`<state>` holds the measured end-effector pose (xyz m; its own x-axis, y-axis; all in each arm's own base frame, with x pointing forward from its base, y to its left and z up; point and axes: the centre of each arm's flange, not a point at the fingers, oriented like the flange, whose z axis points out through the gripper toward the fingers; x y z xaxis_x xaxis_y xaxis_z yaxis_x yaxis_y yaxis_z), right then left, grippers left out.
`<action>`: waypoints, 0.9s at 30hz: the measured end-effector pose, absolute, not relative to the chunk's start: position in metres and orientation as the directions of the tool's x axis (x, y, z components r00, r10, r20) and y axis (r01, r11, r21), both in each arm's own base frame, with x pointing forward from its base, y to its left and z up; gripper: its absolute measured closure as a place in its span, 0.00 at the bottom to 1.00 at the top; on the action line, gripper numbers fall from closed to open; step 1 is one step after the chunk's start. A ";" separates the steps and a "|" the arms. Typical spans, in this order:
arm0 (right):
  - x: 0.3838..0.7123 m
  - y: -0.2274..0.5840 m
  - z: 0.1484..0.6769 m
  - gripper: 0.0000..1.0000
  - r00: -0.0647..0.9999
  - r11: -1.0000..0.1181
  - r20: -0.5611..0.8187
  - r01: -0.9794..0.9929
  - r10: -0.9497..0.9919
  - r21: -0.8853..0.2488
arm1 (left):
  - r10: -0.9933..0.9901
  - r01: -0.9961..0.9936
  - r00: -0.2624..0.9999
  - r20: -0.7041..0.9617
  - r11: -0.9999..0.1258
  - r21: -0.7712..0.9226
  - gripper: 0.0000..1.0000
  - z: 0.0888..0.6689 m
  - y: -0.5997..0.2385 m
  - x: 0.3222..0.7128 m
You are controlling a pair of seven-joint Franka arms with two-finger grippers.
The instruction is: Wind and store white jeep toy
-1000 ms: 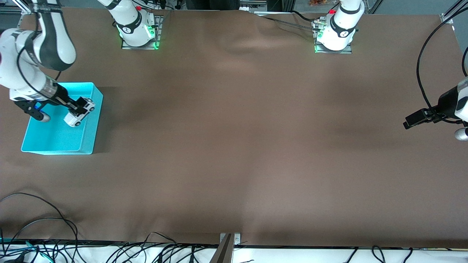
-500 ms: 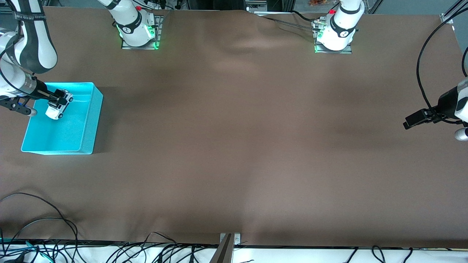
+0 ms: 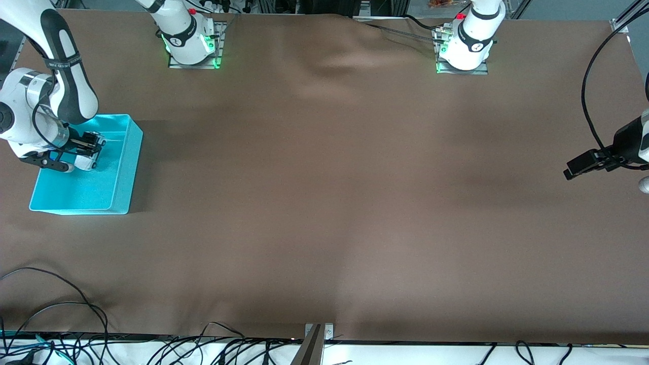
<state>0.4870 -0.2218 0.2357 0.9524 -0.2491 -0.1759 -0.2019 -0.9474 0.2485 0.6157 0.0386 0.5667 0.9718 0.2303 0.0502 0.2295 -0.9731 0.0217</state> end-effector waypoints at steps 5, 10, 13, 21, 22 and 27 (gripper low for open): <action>0.494 -0.233 0.229 0.47 0.950 -0.942 -0.181 -0.202 -0.255 0.267 | 0.228 0.227 0.971 0.065 -0.974 0.021 0.00 0.576 0.036 0.613; 0.492 -0.239 0.212 0.47 0.944 -0.940 -0.202 -0.202 -0.262 0.276 | 0.224 0.223 0.972 0.077 -0.975 0.021 0.00 0.583 0.033 0.610; 0.489 -0.242 0.204 0.47 0.940 -0.938 -0.213 -0.204 -0.267 0.279 | 0.219 0.218 0.973 0.080 -0.976 0.021 0.00 0.585 0.030 0.610; 0.488 -0.239 0.198 0.41 0.931 -0.932 -0.219 -0.225 -0.292 0.284 | 0.218 0.217 0.973 0.080 -0.976 0.022 0.00 0.585 0.029 0.609; 0.489 -0.236 0.195 0.41 0.930 -0.931 -0.220 -0.229 -0.295 0.283 | 0.218 0.217 0.973 0.080 -0.976 0.022 0.00 0.585 0.029 0.609; 0.497 -0.208 0.185 0.17 0.922 -0.929 -0.231 -0.242 -0.310 0.280 | 0.218 0.216 0.973 0.079 -0.976 0.023 0.00 0.584 0.029 0.610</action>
